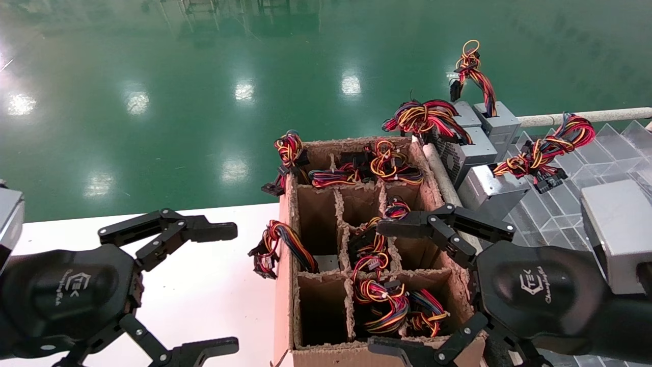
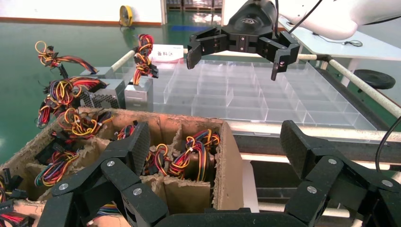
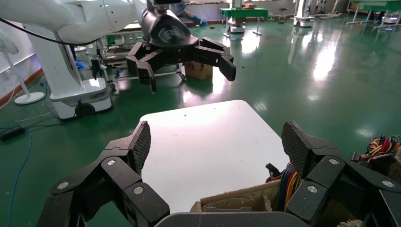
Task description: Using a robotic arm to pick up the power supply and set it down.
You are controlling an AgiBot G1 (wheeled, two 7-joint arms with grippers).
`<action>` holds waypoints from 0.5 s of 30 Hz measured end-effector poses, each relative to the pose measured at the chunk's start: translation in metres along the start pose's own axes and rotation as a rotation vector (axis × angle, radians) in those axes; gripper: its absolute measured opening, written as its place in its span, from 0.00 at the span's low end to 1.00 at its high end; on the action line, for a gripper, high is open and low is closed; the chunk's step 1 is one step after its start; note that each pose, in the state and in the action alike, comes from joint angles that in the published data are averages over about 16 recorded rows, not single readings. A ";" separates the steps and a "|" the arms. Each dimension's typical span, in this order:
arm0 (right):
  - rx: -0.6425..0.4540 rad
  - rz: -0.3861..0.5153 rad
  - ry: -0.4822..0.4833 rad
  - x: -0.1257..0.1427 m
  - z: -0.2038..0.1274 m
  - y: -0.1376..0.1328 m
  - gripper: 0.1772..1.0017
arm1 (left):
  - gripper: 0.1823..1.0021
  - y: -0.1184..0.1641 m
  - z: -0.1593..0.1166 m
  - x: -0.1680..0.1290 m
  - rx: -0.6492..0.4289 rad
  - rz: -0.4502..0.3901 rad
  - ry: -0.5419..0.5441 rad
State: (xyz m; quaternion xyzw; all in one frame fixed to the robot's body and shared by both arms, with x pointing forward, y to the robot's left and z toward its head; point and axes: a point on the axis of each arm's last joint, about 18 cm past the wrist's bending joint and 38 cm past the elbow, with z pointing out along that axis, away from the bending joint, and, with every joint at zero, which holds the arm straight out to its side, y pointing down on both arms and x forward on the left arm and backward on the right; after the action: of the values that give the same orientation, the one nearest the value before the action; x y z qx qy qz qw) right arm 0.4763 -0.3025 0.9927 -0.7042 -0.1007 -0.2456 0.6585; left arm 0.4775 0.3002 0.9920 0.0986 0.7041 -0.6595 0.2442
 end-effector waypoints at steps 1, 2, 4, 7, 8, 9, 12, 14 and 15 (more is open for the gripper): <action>0.000 0.000 0.000 0.000 0.000 0.000 1.00 | 1.00 0.000 0.000 0.000 0.000 0.000 0.000; 0.000 0.000 0.000 0.000 0.000 0.000 1.00 | 1.00 0.000 0.000 0.000 0.000 0.000 0.000; 0.000 0.000 0.000 0.000 0.000 0.000 1.00 | 1.00 0.000 0.000 0.000 0.000 0.000 0.000; 0.000 0.000 0.000 0.000 0.000 0.000 1.00 | 1.00 0.000 0.000 0.000 0.000 0.000 0.000; 0.000 0.000 0.000 0.000 0.000 0.000 1.00 | 1.00 0.000 0.000 0.000 0.000 0.000 0.000; 0.000 0.000 0.000 0.000 0.000 0.000 1.00 | 1.00 0.000 0.000 0.000 0.000 0.000 0.000; 0.000 0.000 0.000 0.000 0.000 0.000 1.00 | 1.00 0.000 0.000 0.000 0.000 0.000 0.000; 0.000 0.000 0.000 0.000 0.000 0.000 1.00 | 1.00 0.000 0.000 0.000 0.000 0.000 0.000; 0.000 0.000 0.000 0.000 0.000 0.000 1.00 | 1.00 0.000 0.000 0.000 0.000 0.000 0.000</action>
State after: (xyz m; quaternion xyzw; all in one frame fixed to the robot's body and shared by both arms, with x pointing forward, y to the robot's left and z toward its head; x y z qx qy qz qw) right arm 0.4763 -0.3025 0.9927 -0.7042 -0.1007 -0.2456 0.6585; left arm 0.4775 0.3002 0.9920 0.0986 0.7041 -0.6595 0.2442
